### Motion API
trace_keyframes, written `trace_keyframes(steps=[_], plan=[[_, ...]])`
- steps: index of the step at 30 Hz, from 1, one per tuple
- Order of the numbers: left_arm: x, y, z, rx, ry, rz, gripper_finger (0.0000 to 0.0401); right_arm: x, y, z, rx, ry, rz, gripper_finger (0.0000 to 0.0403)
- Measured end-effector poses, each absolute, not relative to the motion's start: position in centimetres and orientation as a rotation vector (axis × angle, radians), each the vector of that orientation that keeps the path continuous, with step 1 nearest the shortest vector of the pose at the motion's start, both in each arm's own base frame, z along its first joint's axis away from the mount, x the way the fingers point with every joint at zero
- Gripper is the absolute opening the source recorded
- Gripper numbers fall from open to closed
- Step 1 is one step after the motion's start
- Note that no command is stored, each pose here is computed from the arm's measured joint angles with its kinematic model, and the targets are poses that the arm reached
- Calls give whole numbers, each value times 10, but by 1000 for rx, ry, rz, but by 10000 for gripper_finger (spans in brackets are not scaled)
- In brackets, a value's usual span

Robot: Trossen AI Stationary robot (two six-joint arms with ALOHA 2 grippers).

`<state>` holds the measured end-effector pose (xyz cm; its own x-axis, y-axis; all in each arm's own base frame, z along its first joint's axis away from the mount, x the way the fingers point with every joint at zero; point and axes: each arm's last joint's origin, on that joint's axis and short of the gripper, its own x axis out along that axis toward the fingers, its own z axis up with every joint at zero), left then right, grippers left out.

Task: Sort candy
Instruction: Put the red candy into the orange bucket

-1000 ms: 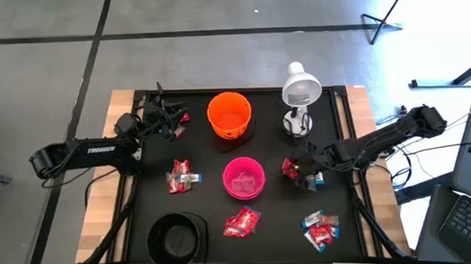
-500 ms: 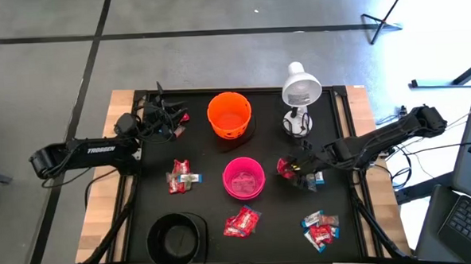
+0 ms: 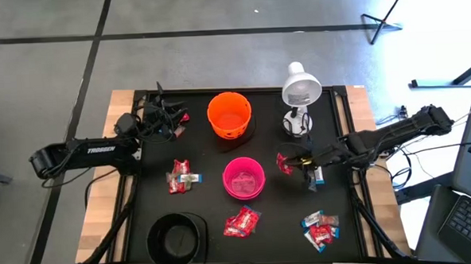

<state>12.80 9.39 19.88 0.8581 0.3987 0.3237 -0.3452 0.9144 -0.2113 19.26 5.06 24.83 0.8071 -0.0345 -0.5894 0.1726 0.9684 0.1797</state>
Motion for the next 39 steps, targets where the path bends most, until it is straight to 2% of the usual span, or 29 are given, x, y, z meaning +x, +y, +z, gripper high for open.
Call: trace_keyframes(steps=[9, 23, 39], plan=[[128, 94, 199, -148, -371, 392, 151, 191, 70, 270, 147, 393, -60, 0], [128, 94, 199, -148, -371, 392, 151, 209, 75, 279, 52, 226, -81, 0], [128, 94, 199, -148, -371, 393, 151, 241, 23, 279, 89, 133, -151, 0]])
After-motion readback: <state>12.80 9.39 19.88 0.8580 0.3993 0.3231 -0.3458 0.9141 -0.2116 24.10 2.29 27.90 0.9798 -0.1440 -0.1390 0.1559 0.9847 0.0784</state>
